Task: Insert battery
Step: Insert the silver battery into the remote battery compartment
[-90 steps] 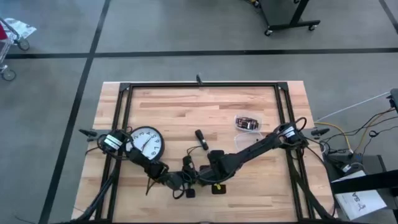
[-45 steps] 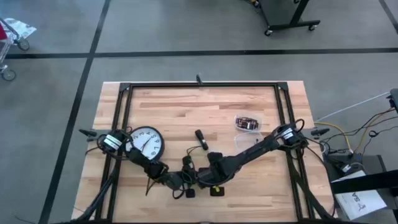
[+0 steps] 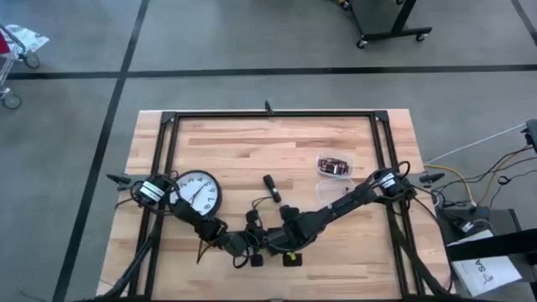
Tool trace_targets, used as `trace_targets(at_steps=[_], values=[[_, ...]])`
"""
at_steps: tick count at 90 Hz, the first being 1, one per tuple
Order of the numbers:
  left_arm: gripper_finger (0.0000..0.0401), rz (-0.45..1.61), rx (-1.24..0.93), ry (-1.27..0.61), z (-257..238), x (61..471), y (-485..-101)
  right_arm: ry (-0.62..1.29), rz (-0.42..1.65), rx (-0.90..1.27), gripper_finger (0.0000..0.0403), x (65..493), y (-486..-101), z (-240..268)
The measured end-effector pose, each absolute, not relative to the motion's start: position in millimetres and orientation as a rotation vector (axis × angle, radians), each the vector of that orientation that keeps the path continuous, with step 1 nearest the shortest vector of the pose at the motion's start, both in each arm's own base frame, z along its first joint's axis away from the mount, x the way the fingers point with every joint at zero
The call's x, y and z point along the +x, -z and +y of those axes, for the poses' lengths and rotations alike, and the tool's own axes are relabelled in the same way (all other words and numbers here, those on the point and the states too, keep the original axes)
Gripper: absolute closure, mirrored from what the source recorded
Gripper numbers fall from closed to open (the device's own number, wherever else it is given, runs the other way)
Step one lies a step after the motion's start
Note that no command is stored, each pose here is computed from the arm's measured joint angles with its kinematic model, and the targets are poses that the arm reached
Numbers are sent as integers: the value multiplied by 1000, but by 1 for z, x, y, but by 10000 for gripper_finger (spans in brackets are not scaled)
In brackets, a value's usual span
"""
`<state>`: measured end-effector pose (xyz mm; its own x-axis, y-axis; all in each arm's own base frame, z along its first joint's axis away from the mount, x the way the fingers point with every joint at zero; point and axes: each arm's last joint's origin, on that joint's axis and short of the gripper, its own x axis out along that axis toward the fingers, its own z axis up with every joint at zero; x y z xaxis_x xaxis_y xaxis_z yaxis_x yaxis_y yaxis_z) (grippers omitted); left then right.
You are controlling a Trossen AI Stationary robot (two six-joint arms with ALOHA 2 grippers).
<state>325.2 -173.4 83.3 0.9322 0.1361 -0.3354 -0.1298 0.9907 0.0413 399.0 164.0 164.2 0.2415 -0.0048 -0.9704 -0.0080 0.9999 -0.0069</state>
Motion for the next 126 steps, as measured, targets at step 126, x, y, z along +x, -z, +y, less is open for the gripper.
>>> trace_targets(at_steps=[126], values=[[401, 239, -6, -39, -168, 343, -67, 27, 1325, 13, 403, 396, -170, 162]])
